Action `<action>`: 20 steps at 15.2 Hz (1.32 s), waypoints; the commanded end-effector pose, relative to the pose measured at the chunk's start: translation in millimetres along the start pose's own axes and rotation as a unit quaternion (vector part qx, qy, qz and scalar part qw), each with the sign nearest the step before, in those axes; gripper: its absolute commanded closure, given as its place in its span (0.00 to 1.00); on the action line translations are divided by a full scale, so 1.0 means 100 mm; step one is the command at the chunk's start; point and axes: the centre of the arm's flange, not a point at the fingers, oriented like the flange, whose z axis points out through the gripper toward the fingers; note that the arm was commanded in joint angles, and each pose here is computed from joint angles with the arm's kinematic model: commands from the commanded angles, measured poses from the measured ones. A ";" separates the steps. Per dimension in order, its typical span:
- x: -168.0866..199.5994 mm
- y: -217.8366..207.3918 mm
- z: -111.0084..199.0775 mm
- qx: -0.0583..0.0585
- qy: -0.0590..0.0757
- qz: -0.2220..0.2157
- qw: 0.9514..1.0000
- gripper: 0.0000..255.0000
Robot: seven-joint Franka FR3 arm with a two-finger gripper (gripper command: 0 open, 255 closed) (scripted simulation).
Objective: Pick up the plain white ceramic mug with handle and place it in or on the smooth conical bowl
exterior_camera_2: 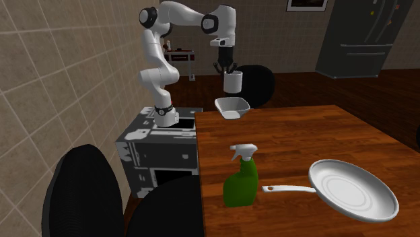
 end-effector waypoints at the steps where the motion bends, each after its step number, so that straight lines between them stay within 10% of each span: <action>1: -0.27 -0.01 -0.03 0.000 0.000 0.001 1.000 1.00; 20: -0.47 -0.02 0.87 0.000 0.000 0.001 1.000 1.00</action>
